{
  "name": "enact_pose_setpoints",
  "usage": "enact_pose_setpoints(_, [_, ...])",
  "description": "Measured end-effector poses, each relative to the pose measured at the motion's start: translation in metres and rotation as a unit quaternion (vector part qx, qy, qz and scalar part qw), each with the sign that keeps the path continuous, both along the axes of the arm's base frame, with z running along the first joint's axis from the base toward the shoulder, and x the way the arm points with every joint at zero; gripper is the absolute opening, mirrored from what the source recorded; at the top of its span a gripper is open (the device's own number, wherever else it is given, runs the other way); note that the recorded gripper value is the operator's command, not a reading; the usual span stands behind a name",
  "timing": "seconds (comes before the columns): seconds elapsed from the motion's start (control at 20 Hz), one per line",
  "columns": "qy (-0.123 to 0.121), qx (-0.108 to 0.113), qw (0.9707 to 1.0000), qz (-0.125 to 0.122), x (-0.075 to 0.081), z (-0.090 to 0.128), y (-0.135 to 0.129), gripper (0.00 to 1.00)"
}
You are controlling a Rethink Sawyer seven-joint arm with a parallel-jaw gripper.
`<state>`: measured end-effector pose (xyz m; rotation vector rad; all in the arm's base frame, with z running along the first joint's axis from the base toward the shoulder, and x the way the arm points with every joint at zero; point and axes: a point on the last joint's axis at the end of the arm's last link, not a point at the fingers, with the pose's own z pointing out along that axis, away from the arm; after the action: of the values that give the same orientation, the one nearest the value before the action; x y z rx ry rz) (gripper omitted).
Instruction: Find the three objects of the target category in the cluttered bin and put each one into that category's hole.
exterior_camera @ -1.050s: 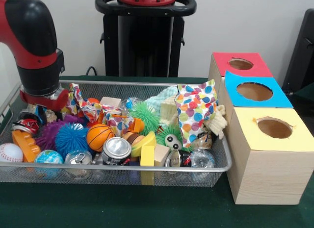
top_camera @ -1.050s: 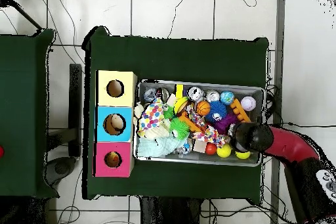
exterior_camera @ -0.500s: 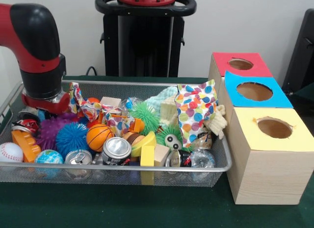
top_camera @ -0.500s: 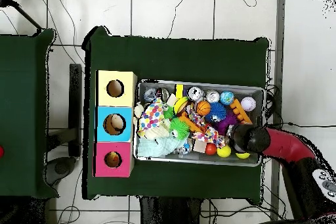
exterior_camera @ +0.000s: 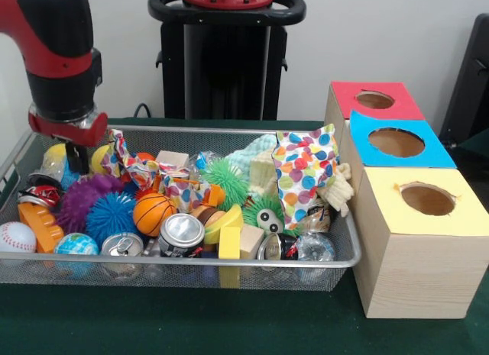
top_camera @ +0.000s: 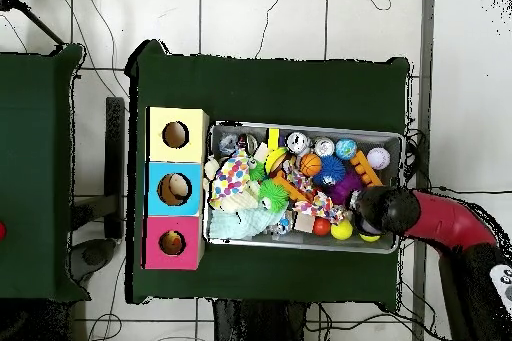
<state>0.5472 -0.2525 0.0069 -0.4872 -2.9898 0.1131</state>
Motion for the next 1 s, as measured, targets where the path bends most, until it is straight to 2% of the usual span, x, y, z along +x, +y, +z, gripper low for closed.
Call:
enact_pose_setpoints(0.3, [0.028,-0.001,0.9995,-0.011,0.001,0.039,0.001,0.0])
enact_pose_setpoints(0.4, [0.03,-0.003,0.9994,-0.017,0.002,0.055,-0.001,0.0])
enact_pose_setpoints(0.7, [0.028,-0.006,0.9994,-0.018,0.003,0.06,-0.002,0.0])
enact_pose_setpoints(0.75, [0.03,-0.004,0.9994,-0.019,0.001,0.058,-0.002,1.0])
enact_pose_setpoints(1.0, [0.027,-0.001,0.9994,-0.022,-0.002,0.053,-0.004,1.0])
